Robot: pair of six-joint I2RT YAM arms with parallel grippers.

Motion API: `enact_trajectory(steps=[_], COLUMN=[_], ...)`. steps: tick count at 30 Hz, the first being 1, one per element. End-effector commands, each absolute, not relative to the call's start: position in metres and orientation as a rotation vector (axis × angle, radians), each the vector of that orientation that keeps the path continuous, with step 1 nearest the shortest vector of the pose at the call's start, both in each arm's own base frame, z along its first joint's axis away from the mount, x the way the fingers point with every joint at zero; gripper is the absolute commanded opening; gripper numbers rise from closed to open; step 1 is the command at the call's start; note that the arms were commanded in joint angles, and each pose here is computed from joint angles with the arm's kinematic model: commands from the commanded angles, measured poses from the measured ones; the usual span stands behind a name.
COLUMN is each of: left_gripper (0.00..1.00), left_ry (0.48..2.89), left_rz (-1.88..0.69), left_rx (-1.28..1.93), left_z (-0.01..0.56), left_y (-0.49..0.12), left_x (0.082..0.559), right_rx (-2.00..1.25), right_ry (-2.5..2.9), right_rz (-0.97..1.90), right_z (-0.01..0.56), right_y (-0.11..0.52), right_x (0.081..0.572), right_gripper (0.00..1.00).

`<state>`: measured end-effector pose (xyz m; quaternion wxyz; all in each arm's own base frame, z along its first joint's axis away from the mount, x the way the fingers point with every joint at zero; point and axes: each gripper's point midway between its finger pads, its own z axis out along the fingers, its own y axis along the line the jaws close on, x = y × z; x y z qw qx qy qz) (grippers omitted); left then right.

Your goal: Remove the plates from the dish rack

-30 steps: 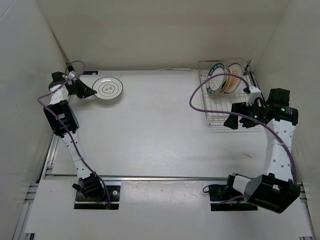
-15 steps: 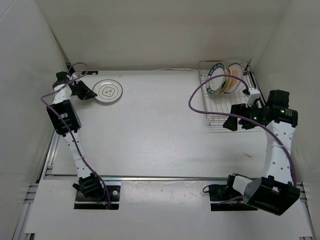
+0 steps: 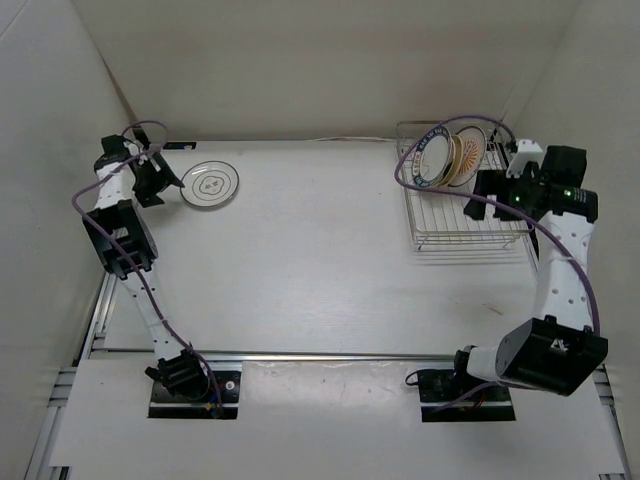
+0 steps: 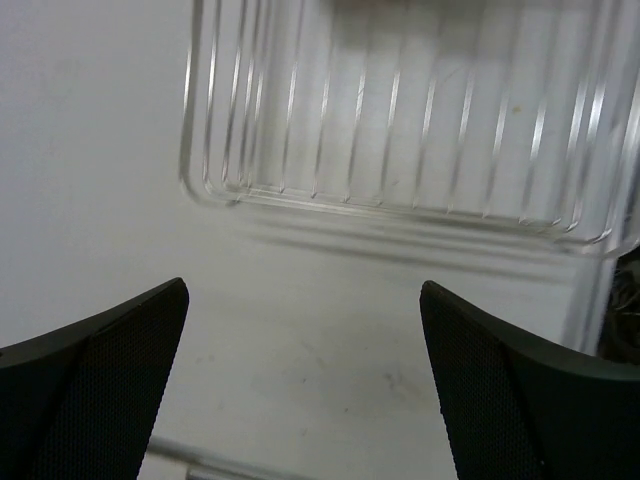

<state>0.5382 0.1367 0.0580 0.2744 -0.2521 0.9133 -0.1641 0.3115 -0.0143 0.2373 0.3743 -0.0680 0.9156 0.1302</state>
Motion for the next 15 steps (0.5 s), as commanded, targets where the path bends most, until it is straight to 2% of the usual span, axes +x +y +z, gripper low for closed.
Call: enact_trajectory(steps=[1, 5, 8, 9, 12, 13, 15], left_gripper=[0.91, 0.91, 0.91, 0.91, 0.92, 0.92, 0.94], left_ry=[2.374, 2.316, 2.304, 2.260, 2.211, 2.194, 2.149], left_rz=[-0.318, -0.343, -0.374, -0.355, -0.361, -0.422, -0.483], left_rx=[-0.592, -0.548, -0.462, -0.427, -0.270, -0.182, -0.085], left_z=[0.133, 0.187, 0.208, 0.233, 0.269, 0.279, 0.300], left_y=[0.145, 0.127, 0.103, 0.100, 0.065, 0.043, 0.018], left_x=[0.526, 0.496, 0.478, 0.469, 0.449, 0.443, 0.425], right_rx=[-0.089, -0.105, -0.133, -0.145, -0.118, -0.115, -0.118], right_ry=[2.172, 2.128, 2.107, 2.099, 2.116, 2.120, 2.143], right_rz=[0.088, -0.105, -0.155, -0.149, -0.082, -0.061, -0.025], right_z=[0.290, 0.311, 0.316, 0.316, 0.307, 0.304, 0.292], right_y=[-0.043, -0.052, -0.044, -0.040, -0.033, -0.031, -0.027], right_x=[0.368, 0.410, 0.437, 0.450, 0.472, 0.477, 0.489], right_gripper=[1.00, 1.00, 1.00, 1.00, 0.93, 0.87, 0.81])
